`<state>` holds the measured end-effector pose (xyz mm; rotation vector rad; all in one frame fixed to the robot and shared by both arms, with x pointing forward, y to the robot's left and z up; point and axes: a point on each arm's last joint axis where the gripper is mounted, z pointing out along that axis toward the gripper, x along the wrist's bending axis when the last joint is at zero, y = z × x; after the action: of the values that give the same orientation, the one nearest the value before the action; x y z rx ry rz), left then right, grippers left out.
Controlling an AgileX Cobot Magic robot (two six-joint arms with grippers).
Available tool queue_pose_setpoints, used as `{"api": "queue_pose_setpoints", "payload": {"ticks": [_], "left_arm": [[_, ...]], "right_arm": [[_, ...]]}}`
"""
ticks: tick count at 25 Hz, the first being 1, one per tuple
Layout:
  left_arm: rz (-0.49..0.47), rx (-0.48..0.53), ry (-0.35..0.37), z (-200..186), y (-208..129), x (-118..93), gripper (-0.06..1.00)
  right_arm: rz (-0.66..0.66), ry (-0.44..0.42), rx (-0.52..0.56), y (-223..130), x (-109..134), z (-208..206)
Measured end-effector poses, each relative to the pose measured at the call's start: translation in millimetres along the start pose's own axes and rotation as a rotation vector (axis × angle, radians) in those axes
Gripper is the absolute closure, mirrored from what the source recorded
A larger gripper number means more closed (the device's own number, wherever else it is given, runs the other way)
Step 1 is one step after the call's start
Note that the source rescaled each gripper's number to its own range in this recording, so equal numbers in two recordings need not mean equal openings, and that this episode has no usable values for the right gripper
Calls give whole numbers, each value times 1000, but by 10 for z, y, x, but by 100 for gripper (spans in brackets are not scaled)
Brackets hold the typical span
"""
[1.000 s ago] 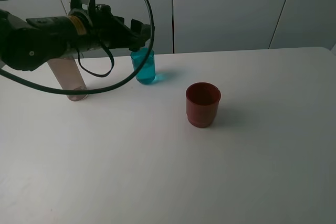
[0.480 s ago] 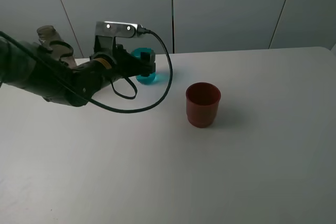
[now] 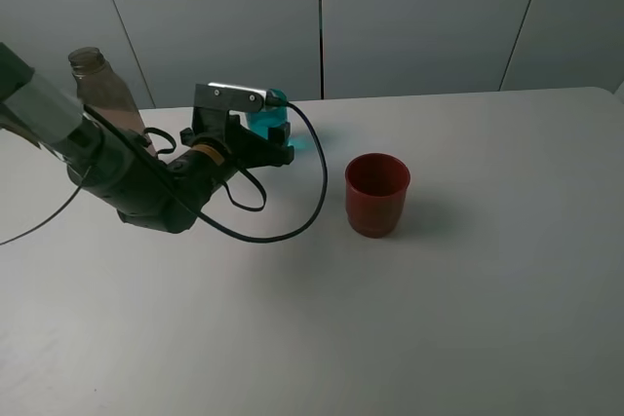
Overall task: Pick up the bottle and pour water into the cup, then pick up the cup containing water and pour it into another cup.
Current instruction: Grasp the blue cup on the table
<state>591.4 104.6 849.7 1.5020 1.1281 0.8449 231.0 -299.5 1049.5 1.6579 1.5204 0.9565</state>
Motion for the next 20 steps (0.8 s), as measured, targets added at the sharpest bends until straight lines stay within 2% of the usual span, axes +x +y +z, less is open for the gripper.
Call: {"api": "queue_pose_setpoints", "payload": {"ticks": [3,6,14,20], "left_arm": [[-11,-17,3,102,64,1,-3],[13,17,8,196,85,19,-3],[28,99,21,292,-126,44,-3],[35,98,27,450,-207,117,-3]], "right_arm": [[0,0,0,0,0,0],[0,0,0,0,0,0],[0,0,0,0,0,0],[0,0,0,0,0,0]]}}
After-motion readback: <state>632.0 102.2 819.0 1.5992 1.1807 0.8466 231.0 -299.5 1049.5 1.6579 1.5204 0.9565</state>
